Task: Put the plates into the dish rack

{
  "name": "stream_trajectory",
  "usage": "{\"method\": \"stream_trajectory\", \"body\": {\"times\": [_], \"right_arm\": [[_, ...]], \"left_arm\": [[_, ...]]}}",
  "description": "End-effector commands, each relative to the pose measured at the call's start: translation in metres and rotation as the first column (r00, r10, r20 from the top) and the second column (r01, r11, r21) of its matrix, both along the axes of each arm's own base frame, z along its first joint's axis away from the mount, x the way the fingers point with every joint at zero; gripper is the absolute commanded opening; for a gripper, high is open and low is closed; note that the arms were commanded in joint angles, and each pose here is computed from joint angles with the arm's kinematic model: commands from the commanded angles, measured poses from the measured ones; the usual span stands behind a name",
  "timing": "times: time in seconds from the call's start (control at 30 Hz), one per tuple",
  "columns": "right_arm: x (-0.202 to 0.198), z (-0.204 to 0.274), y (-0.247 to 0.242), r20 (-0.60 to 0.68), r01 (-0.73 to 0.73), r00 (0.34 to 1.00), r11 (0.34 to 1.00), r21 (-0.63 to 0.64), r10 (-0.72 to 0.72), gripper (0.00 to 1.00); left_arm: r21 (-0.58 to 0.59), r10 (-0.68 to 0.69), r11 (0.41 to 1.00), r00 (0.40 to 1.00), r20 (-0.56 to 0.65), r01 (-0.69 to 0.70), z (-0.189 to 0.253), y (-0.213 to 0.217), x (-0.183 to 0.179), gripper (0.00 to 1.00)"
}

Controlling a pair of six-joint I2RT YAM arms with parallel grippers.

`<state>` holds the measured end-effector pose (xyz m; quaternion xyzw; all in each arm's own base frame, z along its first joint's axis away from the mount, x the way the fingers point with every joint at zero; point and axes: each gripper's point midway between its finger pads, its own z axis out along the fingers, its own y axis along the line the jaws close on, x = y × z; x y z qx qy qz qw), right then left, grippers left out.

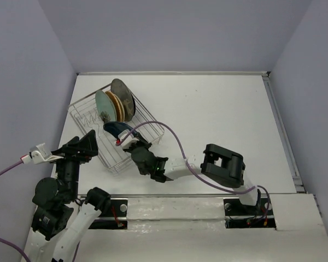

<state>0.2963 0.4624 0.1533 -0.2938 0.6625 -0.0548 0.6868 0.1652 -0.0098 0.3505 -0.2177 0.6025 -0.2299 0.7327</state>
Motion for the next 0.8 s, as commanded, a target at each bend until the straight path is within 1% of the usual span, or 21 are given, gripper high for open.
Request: {"method": "stream_trajectory", "body": {"times": [0.0,0.07,0.17,0.2,0.23,0.27,0.3,0.33,0.47,0.53,0.63,0.67,0.73,0.77], "right_arm": [[0.009,0.014,-0.04,-0.001,0.129,0.992,0.988,0.089,-0.129,0.07],[0.005,0.004,-0.052,-0.008,0.134,0.991,0.989,0.057,-0.134,0.07],[0.005,0.004,-0.076,-0.015,0.176,0.984,0.983,0.056,-0.175,0.07],[0.001,-0.007,-0.089,-0.025,0.183,0.983,0.983,0.027,-0.183,0.07],[0.007,-0.014,-0.103,-0.05,0.216,0.975,0.976,0.029,-0.215,0.07],[0.008,-0.007,-0.114,-0.063,0.234,0.971,0.971,0.055,-0.23,0.07],[0.007,-0.018,-0.126,-0.093,0.252,0.965,0.965,0.068,-0.246,0.07],[0.012,-0.017,-0.142,-0.105,0.281,0.956,0.957,0.065,-0.274,0.07],[0.022,-0.023,-0.18,-0.115,0.355,0.931,0.933,0.053,-0.347,0.07],[0.026,-0.017,-0.188,-0.124,0.353,0.931,0.933,0.072,-0.343,0.07],[0.027,0.002,-0.182,-0.127,0.329,0.94,0.939,0.103,-0.316,0.07],[0.03,0.019,-0.174,-0.128,0.324,0.943,0.935,0.144,-0.307,0.07],[0.028,0.035,-0.165,-0.153,0.313,0.946,0.931,0.186,-0.287,0.07],[0.031,0.058,-0.154,-0.159,0.298,0.951,0.922,0.247,-0.265,0.07]], "left_arm": [[-0.035,-0.021,0.999,0.999,0.044,0.023,0.014,-0.006,0.003,0.99],[-0.035,-0.027,0.999,0.999,0.037,0.028,0.013,-0.008,0.005,0.99],[-0.036,-0.029,0.999,0.999,0.032,0.03,0.009,-0.01,0.009,0.99],[-0.036,-0.032,0.999,0.999,0.033,0.034,0.009,-0.012,0.01,0.99],[-0.04,-0.04,0.998,0.998,0.038,0.042,0.01,-0.014,0.011,0.99],[-0.036,-0.046,0.998,0.998,0.033,0.048,0.009,-0.016,0.013,0.99],[-0.037,-0.049,0.998,0.998,0.036,0.051,0.01,-0.017,0.014,0.99],[-0.032,-0.057,0.998,0.998,0.03,0.058,0.01,-0.02,0.016,0.99],[-0.029,-0.066,0.997,0.997,0.033,0.067,0.012,-0.022,0.018,0.99],[-0.03,-0.067,0.997,0.997,0.035,0.068,0.012,-0.023,0.019,0.99],[-0.023,-0.065,0.998,0.997,0.033,0.065,0.011,-0.023,0.02,0.99],[-0.02,-0.063,0.998,0.998,0.029,0.064,0.01,-0.024,0.021,0.99],[-0.008,-0.061,0.998,0.998,0.028,0.061,0.011,-0.023,0.021,0.99],[-0.001,-0.061,0.998,0.998,0.029,0.061,0.014,-0.023,0.021,0.99]]}}
